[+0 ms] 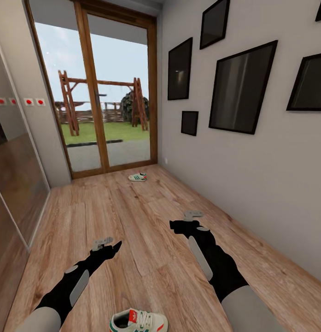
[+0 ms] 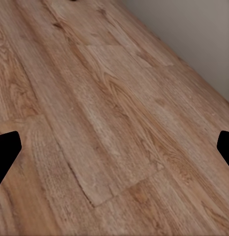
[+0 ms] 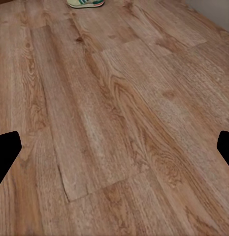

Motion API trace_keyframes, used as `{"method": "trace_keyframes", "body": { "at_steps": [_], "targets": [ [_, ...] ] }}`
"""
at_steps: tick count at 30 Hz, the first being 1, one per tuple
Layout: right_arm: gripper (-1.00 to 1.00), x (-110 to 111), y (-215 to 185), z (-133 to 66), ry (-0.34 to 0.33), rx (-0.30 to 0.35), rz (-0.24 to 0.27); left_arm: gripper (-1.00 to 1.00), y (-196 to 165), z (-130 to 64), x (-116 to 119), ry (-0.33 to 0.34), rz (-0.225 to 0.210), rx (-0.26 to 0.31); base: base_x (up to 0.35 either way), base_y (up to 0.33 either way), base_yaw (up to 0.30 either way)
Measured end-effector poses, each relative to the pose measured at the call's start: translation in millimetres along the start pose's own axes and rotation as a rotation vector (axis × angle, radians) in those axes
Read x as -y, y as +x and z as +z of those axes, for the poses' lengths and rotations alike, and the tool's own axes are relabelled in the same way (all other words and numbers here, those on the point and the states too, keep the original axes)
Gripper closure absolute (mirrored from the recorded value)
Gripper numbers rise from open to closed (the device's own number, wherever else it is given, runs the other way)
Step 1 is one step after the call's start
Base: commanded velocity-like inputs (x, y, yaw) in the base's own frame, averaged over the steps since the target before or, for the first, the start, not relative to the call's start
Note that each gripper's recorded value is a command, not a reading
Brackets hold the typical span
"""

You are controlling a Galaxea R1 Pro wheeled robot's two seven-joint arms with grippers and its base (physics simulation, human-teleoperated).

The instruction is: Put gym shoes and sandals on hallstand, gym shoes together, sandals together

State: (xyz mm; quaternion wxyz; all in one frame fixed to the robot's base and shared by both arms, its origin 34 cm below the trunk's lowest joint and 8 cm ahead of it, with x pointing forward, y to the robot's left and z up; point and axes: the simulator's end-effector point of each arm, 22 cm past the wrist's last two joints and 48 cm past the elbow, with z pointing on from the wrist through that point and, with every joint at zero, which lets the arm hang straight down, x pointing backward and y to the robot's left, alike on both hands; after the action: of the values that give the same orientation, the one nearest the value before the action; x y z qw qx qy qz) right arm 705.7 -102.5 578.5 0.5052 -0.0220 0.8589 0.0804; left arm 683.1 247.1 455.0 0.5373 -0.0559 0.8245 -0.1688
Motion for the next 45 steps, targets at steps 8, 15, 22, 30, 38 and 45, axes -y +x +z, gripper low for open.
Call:
{"method": "trace_keyframes", "body": {
  "at_steps": [8, 15, 22, 30, 38, 45],
  "targets": [
    [-1.00, -0.1, 0.2, 0.0, -0.001, -0.001, 0.001, -1.00, -1.5, -1.5, -6.1, -0.008, 0.008, 0.001, 0.001, 0.000, 0.000],
    [-1.00, 0.0, 0.1, 0.0, 0.000, 0.000, 0.001, -1.00, -1.6, -4.7, -15.1, -0.005, 0.047, -0.009, 0.000, 0.000, 0.000],
    [-1.00, 0.3, -0.4, -0.1, 0.000, 0.001, 0.001, -1.00, 59.5, -28.7, 14.6, 0.306, 0.529, -0.253, 0.000, 0.000, 0.000],
    [-1.00, -0.2, -1.6, -0.5, -0.004, 0.003, 0.008, -1.00, 99.4, -101.4, -9.7, 0.636, 0.721, -0.506, 0.000, 0.000, 0.000],
    [-1.00, -1.3, -4.6, -1.6, -0.008, 0.009, 0.012, -1.00, 106.3, -112.5, -16.9, 0.666, 0.745, -0.555, 0.000, 0.000, 0.000],
    [-1.00, -1.8, -6.9, -2.5, -0.009, 0.014, 0.012, -1.00, 122.2, -118.8, -30.0, 0.661, 0.825, -0.640, 0.000, 0.000, 0.000]
  ]
}}
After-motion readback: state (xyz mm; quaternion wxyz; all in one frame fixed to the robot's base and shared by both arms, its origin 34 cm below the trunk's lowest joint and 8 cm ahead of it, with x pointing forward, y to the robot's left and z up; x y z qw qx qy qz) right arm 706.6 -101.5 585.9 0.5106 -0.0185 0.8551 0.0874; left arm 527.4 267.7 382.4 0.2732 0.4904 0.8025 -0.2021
